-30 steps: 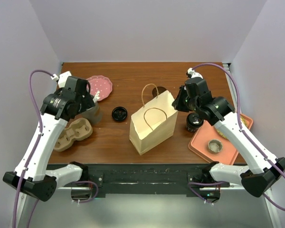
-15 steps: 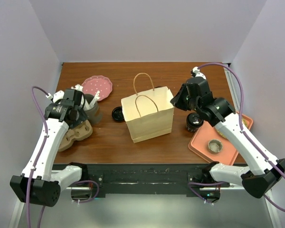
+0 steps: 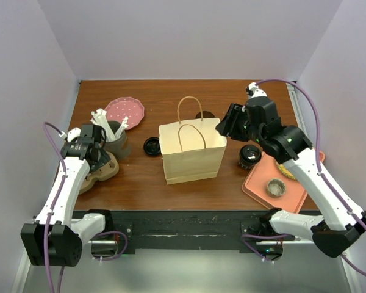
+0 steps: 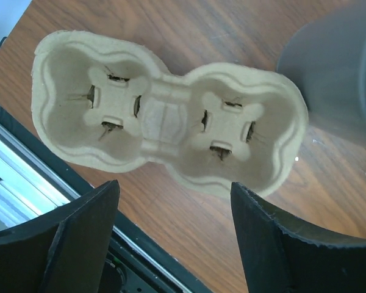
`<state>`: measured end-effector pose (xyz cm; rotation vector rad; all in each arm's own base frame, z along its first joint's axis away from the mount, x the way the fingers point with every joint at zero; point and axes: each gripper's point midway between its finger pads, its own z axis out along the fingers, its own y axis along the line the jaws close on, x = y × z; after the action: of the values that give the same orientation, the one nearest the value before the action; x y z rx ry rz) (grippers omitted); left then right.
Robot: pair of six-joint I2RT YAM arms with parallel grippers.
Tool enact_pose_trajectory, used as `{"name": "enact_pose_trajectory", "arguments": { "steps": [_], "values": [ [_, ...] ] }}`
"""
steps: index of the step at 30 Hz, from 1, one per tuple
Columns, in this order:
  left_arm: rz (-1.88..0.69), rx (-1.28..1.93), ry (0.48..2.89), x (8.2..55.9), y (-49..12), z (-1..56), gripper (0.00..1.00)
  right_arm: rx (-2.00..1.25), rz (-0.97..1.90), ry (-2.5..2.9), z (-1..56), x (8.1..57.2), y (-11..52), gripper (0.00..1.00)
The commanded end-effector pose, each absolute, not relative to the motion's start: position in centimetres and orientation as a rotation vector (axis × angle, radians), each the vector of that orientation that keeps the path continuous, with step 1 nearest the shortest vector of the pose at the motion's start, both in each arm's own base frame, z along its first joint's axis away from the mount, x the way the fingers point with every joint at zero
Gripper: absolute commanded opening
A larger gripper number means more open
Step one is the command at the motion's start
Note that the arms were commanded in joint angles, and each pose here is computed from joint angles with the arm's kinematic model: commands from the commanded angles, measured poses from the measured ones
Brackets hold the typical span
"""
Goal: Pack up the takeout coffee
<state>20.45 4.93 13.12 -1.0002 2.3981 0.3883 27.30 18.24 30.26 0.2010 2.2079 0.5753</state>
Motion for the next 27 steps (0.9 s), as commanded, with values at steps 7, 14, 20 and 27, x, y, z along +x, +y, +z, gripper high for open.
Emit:
{"name": "enact_pose_trajectory", "arguments": {
  "steps": [7, 14, 20, 27],
  "values": [
    [0.364, -1.101, 2.286, 23.8, 7.0, 12.3, 0.75, 0.074, 0.514, 2.038, 36.7, 26.2, 15.8, 0.54],
    [0.468, -1.120, 2.315, 23.4, 8.6, 10.5, 0.69, 0.047, 0.456, 1.993, 38.0, 26.2, 14.6, 0.54],
    [0.514, -1.168, 2.359, 21.7, 8.6, 8.4, 0.66, 0.046, 0.409, 1.987, 37.9, 26.1, 13.7, 0.54],
    [0.519, -1.166, 2.344, 21.9, 8.7, 8.0, 0.66, 0.039, 0.410, 1.994, 37.6, 26.2, 13.9, 0.54]
  ]
}}
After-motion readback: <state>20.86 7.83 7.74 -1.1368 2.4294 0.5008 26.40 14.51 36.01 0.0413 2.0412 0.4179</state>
